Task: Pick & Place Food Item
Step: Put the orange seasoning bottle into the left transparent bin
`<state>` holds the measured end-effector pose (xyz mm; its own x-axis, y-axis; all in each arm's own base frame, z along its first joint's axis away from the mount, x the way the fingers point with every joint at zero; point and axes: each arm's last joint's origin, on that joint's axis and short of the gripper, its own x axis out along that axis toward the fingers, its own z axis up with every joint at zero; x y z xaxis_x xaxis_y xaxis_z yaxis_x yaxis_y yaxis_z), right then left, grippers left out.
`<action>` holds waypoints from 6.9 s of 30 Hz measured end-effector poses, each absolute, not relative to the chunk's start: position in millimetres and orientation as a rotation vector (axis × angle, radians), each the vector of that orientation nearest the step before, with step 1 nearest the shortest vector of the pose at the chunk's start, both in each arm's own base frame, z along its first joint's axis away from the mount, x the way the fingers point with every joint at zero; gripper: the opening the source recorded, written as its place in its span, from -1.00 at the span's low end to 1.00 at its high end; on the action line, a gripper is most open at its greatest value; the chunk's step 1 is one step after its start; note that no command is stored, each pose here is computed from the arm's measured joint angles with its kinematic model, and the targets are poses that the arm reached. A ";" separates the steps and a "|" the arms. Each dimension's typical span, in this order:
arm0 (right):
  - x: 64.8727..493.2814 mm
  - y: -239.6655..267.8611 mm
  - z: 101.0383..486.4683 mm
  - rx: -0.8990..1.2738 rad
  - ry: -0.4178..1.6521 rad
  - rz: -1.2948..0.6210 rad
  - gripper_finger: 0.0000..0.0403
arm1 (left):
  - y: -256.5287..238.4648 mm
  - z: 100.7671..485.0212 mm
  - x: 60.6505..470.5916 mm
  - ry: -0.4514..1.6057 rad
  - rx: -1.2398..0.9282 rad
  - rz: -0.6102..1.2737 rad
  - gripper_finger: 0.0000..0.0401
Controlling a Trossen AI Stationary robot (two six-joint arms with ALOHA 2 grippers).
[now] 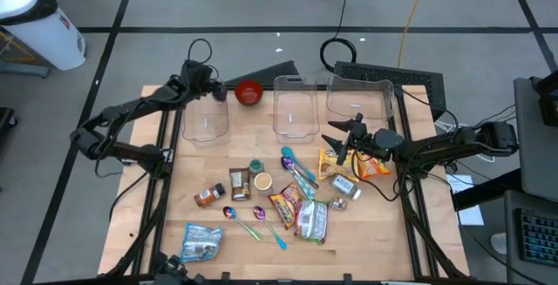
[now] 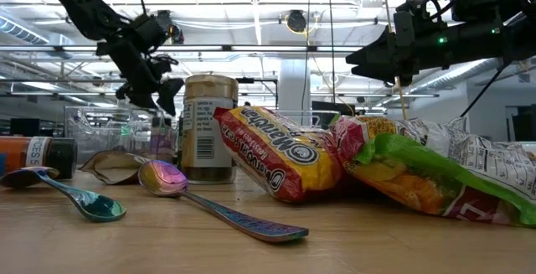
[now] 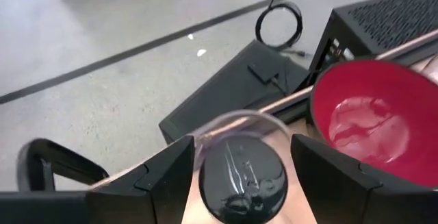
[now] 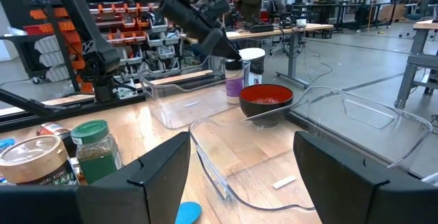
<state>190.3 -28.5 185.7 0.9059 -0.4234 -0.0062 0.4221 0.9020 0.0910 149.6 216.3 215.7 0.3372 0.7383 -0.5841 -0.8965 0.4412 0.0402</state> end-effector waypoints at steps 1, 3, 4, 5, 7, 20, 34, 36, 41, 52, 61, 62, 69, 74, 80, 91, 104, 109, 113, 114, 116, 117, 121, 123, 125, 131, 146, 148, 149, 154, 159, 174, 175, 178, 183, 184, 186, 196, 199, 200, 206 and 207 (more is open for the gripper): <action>190.3 -28.5 185.7 0.091 -0.014 -0.437 0.26 | 214.8 219.3 148.5 0.567 -0.307 1.089 0.24; 190.3 -28.5 185.7 0.091 -0.014 -0.437 0.26 | 211.3 225.4 147.1 0.546 -0.298 1.087 0.24; 190.3 -28.5 185.7 0.091 -0.014 -0.437 0.26 | 209.5 228.4 146.8 0.534 -0.293 1.085 0.24; 190.3 -28.5 185.7 0.091 -0.014 -0.437 0.26 | 207.7 231.0 146.6 0.525 -0.288 1.083 0.24; 190.3 -28.5 185.7 0.091 -0.014 -0.437 0.26 | 203.2 237.0 145.9 0.504 -0.280 1.075 0.24; 190.3 -28.5 186.0 0.069 -0.012 -0.438 0.26 | 165.8 267.7 159.1 0.287 -0.424 0.780 0.24; 190.3 -28.5 186.5 0.114 -0.027 -0.437 0.26 | 137.8 293.7 192.8 0.064 -0.311 0.455 0.24; 190.4 -28.5 186.3 0.128 -0.029 -0.437 0.26 | 131.5 295.6 197.1 0.062 -0.270 0.372 0.24; 191.6 -28.6 183.8 0.156 -0.022 -0.437 0.26 | 113.3 296.2 206.7 0.083 -0.224 0.146 0.24; 198.3 -29.3 176.2 0.197 -0.025 -0.437 0.26 | 71.6 256.3 211.4 -0.055 -0.115 -0.003 0.24; 204.9 -29.9 170.8 0.207 -0.058 -0.434 0.26 | 45.4 227.9 191.0 -0.031 -0.121 -0.074 0.24; 205.6 -30.0 170.9 0.208 -0.068 -0.433 0.26 | 42.9 227.0 189.2 -0.021 -0.125 -0.068 0.24; 209.1 -30.3 172.5 0.208 -0.149 -0.425 0.26 | 22.9 224.9 179.3 0.069 -0.088 0.014 0.24; 210.5 -30.5 173.7 0.216 -0.196 -0.420 0.26 | 11.0 225.9 169.1 0.111 -0.037 0.082 0.24; 210.7 -30.5 176.0 0.220 -0.228 -0.416 0.26 | -1.4 223.8 153.6 0.182 -0.031 0.127 0.24; 217.0 -31.0 184.0 0.253 -0.265 -0.406 0.26 | -23.3 206.5 134.4 0.373 -0.132 0.152 0.24; 220.5 -28.0 182.6 0.285 -0.229 -0.300 0.26 | -42.1 204.0 127.6 0.388 -0.209 0.113 0.24; 220.4 -28.0 182.7 0.255 -0.225 -0.304 0.26 | -52.2 198.8 124.5 0.443 -0.295 0.075 0.24; 220.3 -28.0 183.5 0.253 -0.234 -0.303 0.26 | -61.4 199.0 124.1 0.478 -0.345 0.035 0.24; 220.3 -28.0 183.6 0.253 -0.234 -0.303 0.26 | -63.7 200.5 124.3 0.487 -0.353 0.027 0.24; 220.3 -28.0 183.5 0.259 -0.234 -0.301 0.26 | -67.6 202.8 124.5 0.519 -0.357 0.022 0.24; 220.3 -28.0 183.5 0.267 -0.236 -0.300 0.26 | -68.8 203.0 124.1 0.550 -0.348 0.028 0.24; 220.3 -28.0 183.5 0.278 -0.237 -0.299 0.26 | -67.9 201.1 122.8 0.721 -0.289 0.125 0.24; 220.3 -27.9 183.5 0.285 -0.238 -0.298 0.26 | -66.9 200.2 122.5 0.811 -0.296 0.184 0.24; 220.3 -27.9 183.4 0.290 -0.239 -0.297 0.26 | -67.8 200.6 123.7 0.890 -0.328 0.209 0.24; 220.6 -28.0 182.1 0.282 -0.223 -0.300 0.26 | -79.4 202.4 135.0 1.035 -0.445 0.181 0.24; 221.3 -28.1 177.6 0.256 -0.172 -0.310 0.26 | -87.3 177.6 140.1 1.243 -0.446 0.328 0.24; 221.4 -28.1 176.8 0.256 -0.164 -0.312 0.26 | -87.5 177.4 140.1 1.247 -0.456 0.330 0.24; 221.4 -28.1 176.5 0.255 -0.160 -0.312 0.26 | -87.6 177.3 140.1 1.248 -0.460 0.332 0.24; 221.4 -28.1 176.3 0.255 -0.159 -0.312 0.26 | -88.4 176.4 140.2 1.266 -0.480 0.332 0.24; 221.4 -28.1 176.3 0.255 -0.159 -0.312 0.26 | -91.2 167.2 143.9 1.313 -0.450 0.360 0.24; 221.5 -28.1 175.6 0.272 -0.154 -0.311 0.26 | -100.2 144.1 153.8 1.435 -0.407 0.357 0.24; 221.6 -28.1 175.2 0.278 -0.151 -0.311 0.26 | -100.2 144.1 153.8 1.434 -0.407 0.356 0.24; 221.8 -28.1 173.0 0.279 -0.129 -0.313 0.26 | -100.2 144.1 153.8 1.436 -0.396 0.347 0.24; 221.9 -28.1 171.2 0.278 -0.110 -0.316 0.26 | -99.2 144.0 153.5 1.442 -0.388 0.348 0.24; 221.9 -28.1 171.3 0.278 -0.110 -0.316 0.26 | -98.7 143.9 153.6 1.443 -0.389 0.352 0.23; 221.9 -28.1 171.3 0.278 -0.110 -0.316 0.26 | -97.5 144.0 154.3 1.441 -0.393 0.358 0.18; 221.9 -28.1 171.2 0.278 -0.109 -0.316 0.26 | -92.2 144.2 154.6 1.460 -0.374 0.370 -0.18; 221.9 -28.1 171.0 0.278 -0.108 -0.316 0.26 | -90.5 144.1 153.0 1.477 -0.362 0.383 -0.15; 221.9 -28.1 170.9 0.278 -0.107 -0.316 0.26 | -90.1 144.3 152.3 1.483 -0.353 0.381 -0.13; 221.9 -28.1 170.6 0.277 -0.104 -0.317 0.26 | -86.5 153.2 147.7 1.467 -0.338 0.329 -0.17; 221.9 -28.1 170.6 0.277 -0.104 -0.317 0.26 | -85.2 156.0 147.1 1.456 -0.348 0.321 -0.18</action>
<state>221.9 -28.1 170.6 0.9454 -0.3210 0.0571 0.2927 0.9128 0.2849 147.1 -85.2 156.0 0.0891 0.0014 -0.9960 -0.4172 0.9081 -0.0360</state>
